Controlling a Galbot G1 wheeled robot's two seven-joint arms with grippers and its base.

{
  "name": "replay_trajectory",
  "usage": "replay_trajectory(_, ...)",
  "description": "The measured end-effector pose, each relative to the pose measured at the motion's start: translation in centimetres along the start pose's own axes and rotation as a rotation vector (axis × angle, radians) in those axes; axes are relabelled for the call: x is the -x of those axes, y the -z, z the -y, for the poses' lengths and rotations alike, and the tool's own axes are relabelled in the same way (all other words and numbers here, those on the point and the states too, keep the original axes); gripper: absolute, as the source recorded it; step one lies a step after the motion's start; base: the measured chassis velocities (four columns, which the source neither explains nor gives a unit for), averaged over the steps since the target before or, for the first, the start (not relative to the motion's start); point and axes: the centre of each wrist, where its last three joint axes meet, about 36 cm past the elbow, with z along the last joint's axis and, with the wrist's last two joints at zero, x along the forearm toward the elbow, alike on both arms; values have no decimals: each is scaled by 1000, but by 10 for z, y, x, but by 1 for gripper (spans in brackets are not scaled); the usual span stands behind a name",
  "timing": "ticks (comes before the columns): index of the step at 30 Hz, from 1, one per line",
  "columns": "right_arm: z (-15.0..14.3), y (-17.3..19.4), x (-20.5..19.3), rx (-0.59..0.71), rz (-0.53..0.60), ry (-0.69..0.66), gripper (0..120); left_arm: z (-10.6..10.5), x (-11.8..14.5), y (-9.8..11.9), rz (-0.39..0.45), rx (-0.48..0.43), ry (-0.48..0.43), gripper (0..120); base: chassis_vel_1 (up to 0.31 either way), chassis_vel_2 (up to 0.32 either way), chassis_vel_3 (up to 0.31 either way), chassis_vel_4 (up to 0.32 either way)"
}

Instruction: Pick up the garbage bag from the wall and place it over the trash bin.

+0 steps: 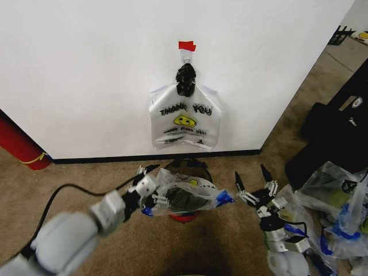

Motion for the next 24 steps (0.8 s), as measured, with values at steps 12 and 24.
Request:
replay_trajectory(12, -15, 28, -2, -107, 33, -14, 100, -63, 76, -6, -134, -103, -57, 100, 0, 0, 0, 0)
replay_trajectory(24, -18, 39, 6, -229, 41, -144, 100, -98, 160, -16, -221, -122, -29, 100, 0, 0, 0, 0)
